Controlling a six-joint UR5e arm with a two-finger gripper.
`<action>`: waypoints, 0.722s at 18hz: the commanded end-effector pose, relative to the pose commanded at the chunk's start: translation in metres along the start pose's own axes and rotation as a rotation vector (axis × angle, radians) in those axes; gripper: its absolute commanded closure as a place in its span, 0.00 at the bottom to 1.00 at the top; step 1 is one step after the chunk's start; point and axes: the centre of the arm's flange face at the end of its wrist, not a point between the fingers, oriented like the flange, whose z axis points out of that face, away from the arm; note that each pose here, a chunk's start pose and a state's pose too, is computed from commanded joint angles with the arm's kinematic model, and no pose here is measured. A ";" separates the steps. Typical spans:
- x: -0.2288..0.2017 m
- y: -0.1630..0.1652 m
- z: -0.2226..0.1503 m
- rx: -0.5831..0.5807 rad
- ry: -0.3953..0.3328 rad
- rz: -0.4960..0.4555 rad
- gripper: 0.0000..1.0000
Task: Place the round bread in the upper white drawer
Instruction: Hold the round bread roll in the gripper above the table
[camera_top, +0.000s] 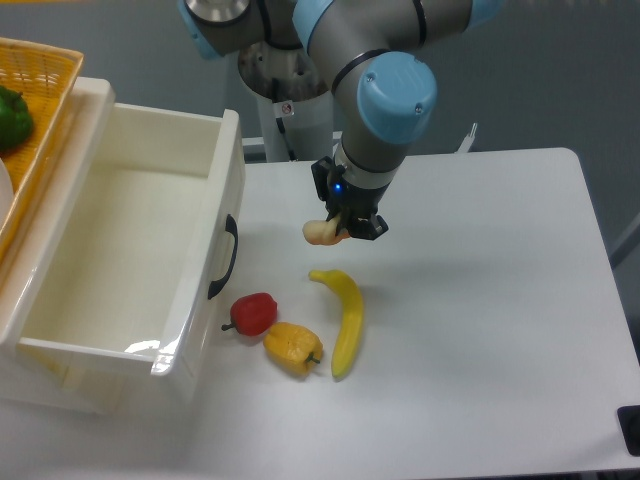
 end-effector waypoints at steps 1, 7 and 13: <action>0.000 0.000 0.001 0.001 0.002 0.000 0.75; 0.000 -0.005 -0.004 0.017 -0.008 -0.035 0.75; -0.004 -0.012 -0.018 0.059 -0.029 -0.079 0.75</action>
